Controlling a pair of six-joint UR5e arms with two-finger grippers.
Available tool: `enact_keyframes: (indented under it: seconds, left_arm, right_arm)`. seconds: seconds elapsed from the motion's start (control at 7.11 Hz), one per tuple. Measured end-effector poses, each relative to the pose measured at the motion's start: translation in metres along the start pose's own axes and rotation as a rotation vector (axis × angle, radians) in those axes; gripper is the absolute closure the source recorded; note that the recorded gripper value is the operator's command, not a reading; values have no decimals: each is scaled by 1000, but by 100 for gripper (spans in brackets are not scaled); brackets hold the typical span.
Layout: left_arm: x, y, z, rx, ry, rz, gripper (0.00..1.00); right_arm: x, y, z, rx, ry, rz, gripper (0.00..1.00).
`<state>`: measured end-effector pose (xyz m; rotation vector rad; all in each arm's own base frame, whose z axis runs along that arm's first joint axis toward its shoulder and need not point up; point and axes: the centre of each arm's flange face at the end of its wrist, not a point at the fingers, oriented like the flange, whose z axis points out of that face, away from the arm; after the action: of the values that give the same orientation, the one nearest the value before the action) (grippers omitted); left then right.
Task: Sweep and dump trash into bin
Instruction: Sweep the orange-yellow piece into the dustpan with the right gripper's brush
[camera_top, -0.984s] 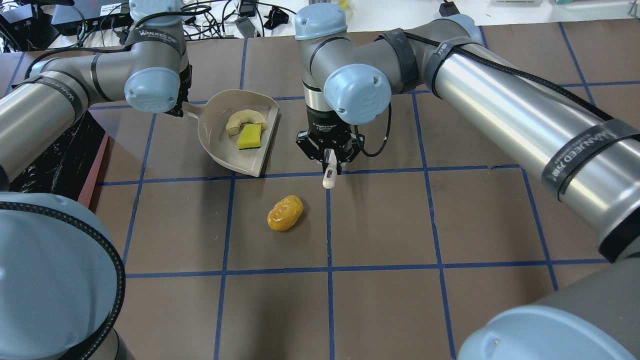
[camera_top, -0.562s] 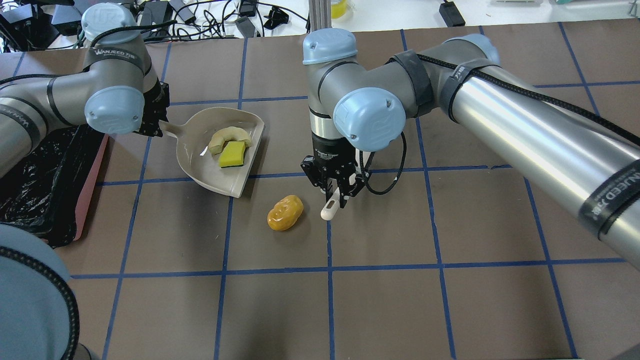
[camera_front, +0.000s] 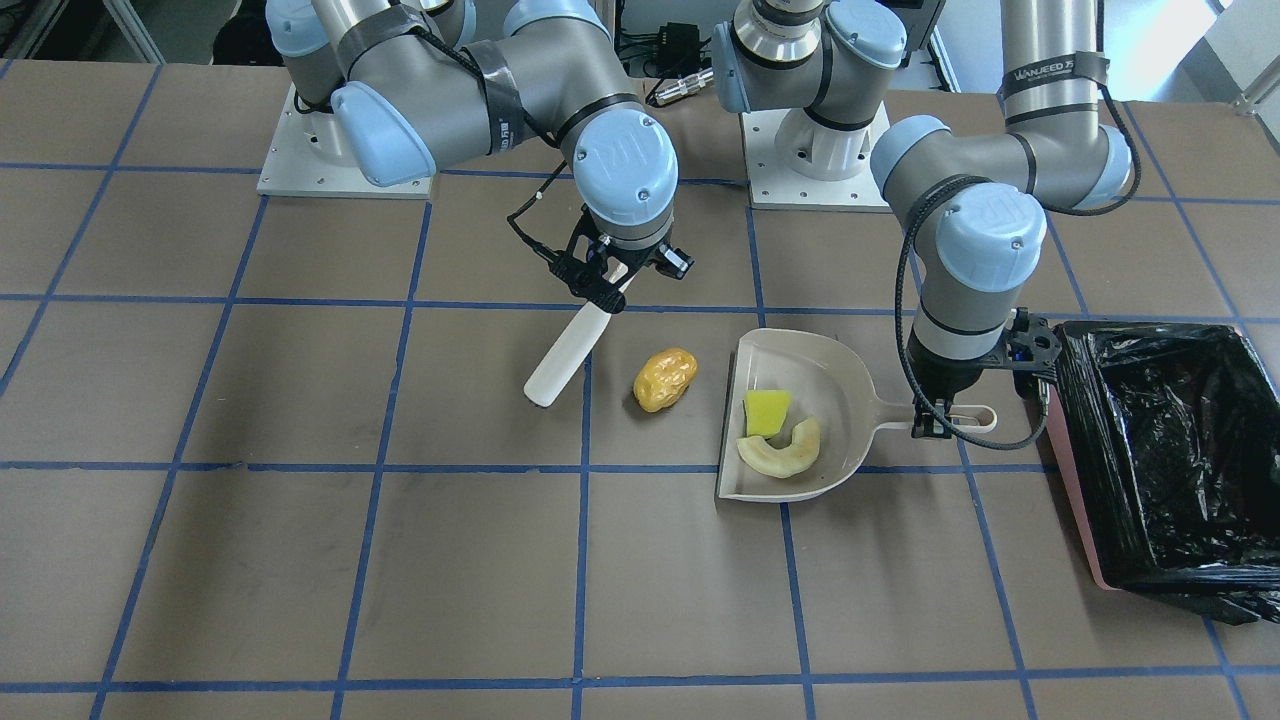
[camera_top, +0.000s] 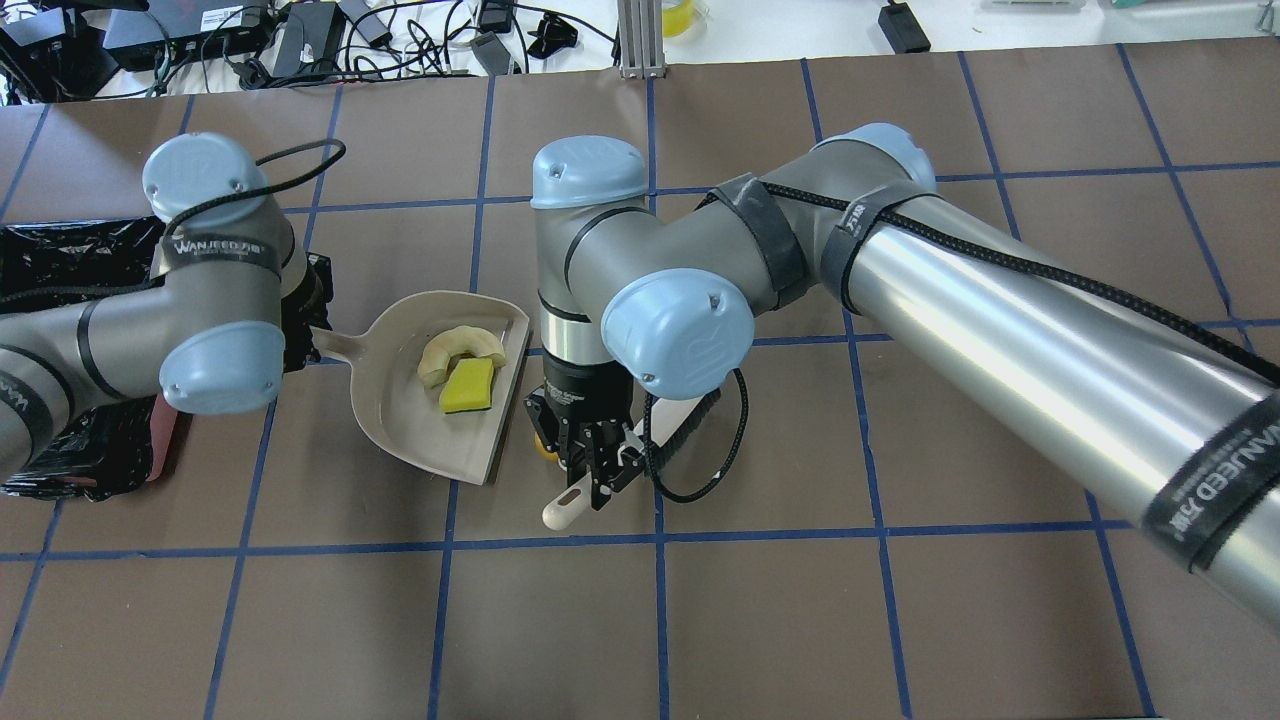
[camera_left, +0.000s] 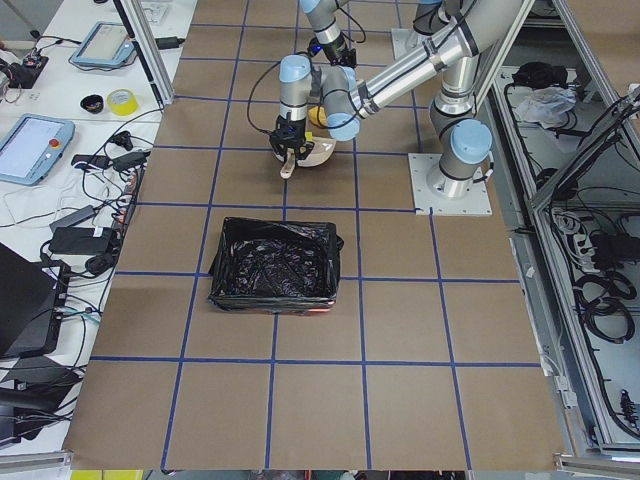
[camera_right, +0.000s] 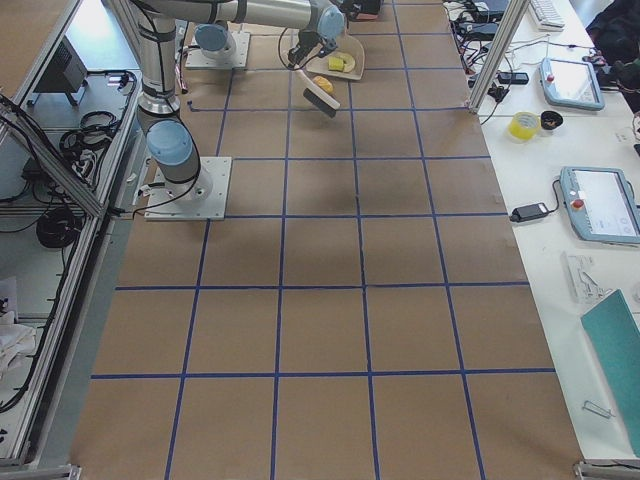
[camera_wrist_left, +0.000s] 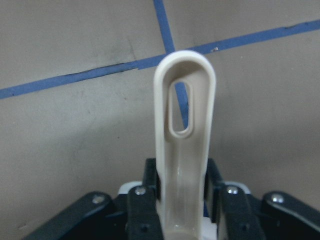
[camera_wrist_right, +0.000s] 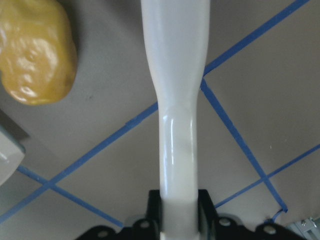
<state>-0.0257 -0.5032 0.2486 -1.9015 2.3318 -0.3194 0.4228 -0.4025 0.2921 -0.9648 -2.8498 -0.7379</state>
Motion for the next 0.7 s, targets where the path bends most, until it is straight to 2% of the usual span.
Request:
enact_keyframes:
  seconds: [0.14, 0.28, 0.7]
  left_arm:
    - [-16, 4, 5, 5, 10, -18, 100]
    - [-23, 9, 6, 6, 14, -43, 100]
    - [-25, 26, 3, 9, 20, -80, 100]
  right_arm:
    - [-3, 7, 12, -12, -25, -13, 100]
    - [-8, 15, 27, 4, -65, -53, 100]
    - [-34, 21, 54, 97, -167, -283, 100]
